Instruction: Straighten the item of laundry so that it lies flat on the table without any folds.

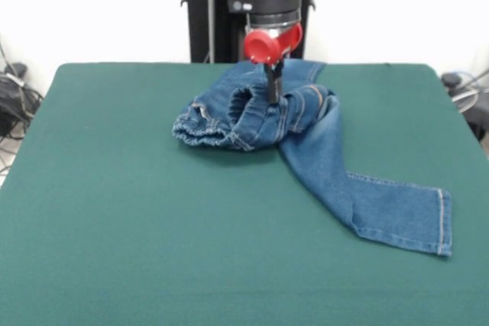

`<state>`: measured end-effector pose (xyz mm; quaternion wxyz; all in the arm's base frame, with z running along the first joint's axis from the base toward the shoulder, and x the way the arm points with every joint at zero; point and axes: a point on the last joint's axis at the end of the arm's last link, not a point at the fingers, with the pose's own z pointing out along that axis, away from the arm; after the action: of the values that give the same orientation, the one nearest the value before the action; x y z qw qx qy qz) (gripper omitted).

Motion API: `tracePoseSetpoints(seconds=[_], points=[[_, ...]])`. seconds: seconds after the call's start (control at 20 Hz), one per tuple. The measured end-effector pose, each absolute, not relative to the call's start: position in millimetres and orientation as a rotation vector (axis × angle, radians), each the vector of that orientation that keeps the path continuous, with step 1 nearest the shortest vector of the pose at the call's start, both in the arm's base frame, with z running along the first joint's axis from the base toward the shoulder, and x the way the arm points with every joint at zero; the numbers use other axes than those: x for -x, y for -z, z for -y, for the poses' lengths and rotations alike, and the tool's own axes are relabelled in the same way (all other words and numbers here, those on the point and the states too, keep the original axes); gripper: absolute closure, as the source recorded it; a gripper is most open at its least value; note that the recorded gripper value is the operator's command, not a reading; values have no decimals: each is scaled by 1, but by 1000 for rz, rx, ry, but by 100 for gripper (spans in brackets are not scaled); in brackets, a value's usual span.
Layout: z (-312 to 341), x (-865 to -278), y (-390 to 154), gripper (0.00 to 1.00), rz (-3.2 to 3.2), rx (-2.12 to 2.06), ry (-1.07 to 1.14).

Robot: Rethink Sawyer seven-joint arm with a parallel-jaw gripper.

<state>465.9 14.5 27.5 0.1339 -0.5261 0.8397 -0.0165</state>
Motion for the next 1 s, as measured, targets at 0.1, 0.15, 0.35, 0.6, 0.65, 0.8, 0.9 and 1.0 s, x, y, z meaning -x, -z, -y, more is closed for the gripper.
tracePoseSetpoints(seconds=[0.1, 0.15, 0.35, 0.6, 0.65, 0.8, 0.9, 1.0], points=[[-21, -466, -38, 100, -2436, 1531, 75], [-28, -465, -47, 100, -2439, 1535, 96], [-51, -463, -74, 100, -2452, 1560, 150], [-75, -454, -102, 100, -2471, 1593, 189], [-79, -454, -109, 100, -2475, 1594, 202], [-78, -455, -113, 100, -2481, 1584, 216], [-73, -456, -116, 100, -2493, 1565, 227], [-70, -456, -115, 100, -2500, 1557, 230]])
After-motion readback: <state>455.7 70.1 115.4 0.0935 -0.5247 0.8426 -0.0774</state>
